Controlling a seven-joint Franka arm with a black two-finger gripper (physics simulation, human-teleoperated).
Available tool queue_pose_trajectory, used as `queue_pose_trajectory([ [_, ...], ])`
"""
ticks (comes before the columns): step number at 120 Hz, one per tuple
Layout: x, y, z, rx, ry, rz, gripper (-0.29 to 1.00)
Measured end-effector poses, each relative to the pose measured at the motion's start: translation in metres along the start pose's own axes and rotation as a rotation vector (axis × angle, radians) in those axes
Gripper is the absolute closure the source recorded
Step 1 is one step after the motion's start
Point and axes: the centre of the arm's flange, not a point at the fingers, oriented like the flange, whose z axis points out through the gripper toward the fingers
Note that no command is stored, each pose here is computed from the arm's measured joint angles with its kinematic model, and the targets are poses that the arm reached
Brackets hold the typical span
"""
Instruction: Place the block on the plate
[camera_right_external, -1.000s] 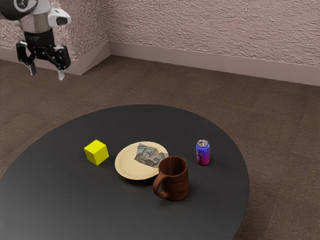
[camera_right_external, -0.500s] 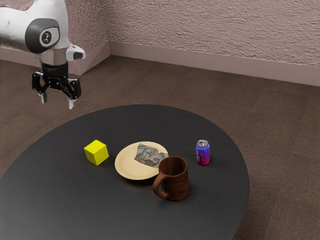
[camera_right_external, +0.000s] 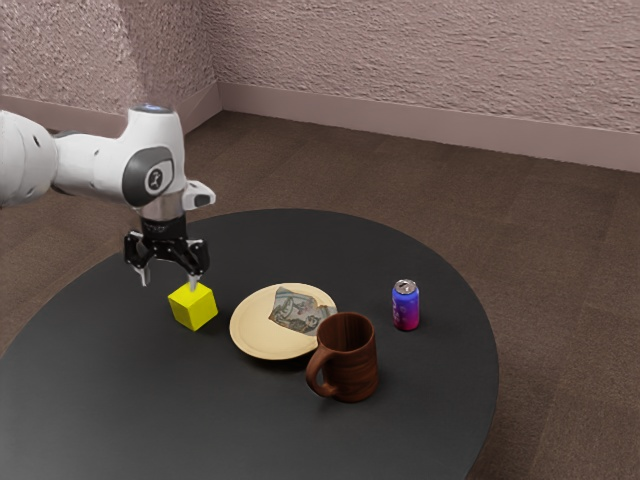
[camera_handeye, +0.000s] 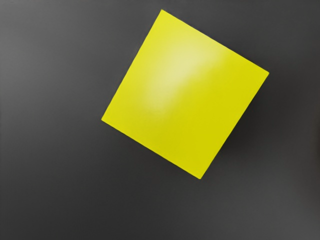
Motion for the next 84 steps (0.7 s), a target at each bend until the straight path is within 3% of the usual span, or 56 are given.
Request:
queue_pose_trajectory([
  [64, 0.052, 0.01, 0.041, 0.015, 0.135, 0.256, 0.0],
  [84, 0.055, 0.008, 0.051, 0.011, 0.129, 0.311, 0.0],
])
